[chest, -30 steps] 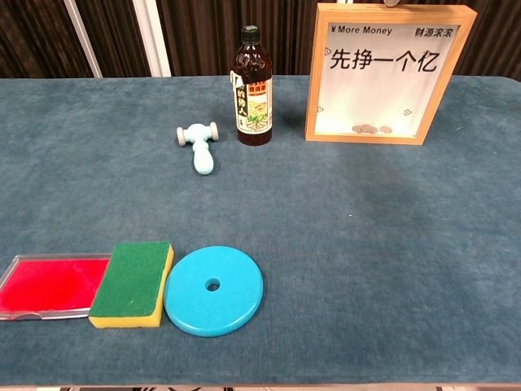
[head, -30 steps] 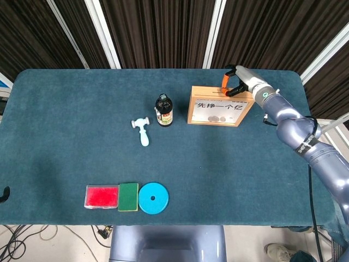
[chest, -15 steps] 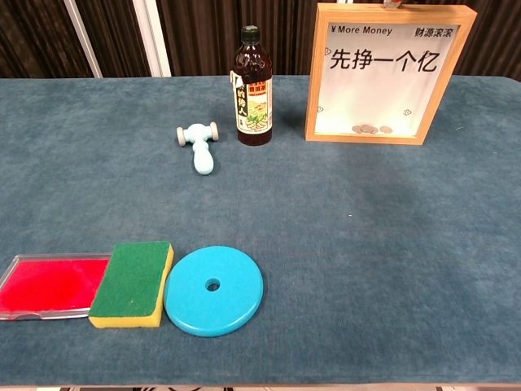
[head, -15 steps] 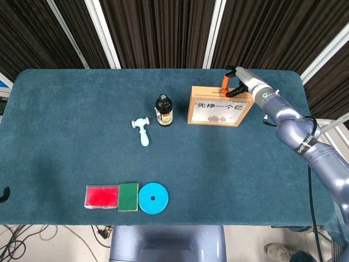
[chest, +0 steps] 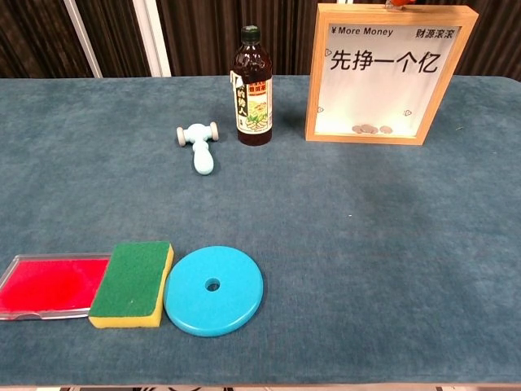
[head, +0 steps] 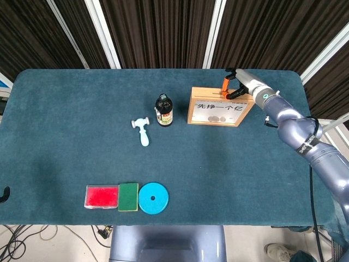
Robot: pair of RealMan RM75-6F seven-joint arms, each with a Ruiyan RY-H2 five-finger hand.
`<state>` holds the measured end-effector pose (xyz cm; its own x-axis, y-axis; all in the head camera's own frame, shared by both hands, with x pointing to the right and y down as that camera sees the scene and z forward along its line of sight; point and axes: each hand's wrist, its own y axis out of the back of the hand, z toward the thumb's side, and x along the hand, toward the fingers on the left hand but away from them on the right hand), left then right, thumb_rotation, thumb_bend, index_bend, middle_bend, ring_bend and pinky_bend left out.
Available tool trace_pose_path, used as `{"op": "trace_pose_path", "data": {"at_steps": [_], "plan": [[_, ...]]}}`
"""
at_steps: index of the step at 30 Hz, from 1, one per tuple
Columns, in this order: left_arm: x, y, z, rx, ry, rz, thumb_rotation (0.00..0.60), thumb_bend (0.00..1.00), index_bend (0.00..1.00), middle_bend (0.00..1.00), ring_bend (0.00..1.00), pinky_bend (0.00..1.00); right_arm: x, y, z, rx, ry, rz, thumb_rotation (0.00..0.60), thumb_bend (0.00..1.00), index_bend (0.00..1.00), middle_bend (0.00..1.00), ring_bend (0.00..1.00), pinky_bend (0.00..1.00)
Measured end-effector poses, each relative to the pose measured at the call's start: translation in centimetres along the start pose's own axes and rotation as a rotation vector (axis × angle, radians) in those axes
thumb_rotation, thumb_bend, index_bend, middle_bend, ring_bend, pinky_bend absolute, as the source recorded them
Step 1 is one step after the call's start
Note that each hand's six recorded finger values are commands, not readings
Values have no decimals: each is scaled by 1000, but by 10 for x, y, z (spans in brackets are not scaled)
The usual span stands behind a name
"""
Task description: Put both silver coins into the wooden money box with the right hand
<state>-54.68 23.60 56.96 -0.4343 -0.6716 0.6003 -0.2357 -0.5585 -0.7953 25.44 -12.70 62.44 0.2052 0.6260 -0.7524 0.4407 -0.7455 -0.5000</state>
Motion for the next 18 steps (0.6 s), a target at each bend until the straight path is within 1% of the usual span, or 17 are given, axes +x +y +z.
{"op": "trace_pose_path", "data": {"at_steps": [6, 18], "plan": [[0, 0, 0, 3, -1, -2, 600, 403, 136, 0, 0, 0, 1, 1, -2, 1, -3, 2, 600, 638, 481, 50, 0, 0], [0, -1, 0, 0, 2, -3, 600, 403, 136, 0, 0, 0, 4, 3, 0, -11, 10, 0, 600, 638, 451, 45, 0, 0]]}}
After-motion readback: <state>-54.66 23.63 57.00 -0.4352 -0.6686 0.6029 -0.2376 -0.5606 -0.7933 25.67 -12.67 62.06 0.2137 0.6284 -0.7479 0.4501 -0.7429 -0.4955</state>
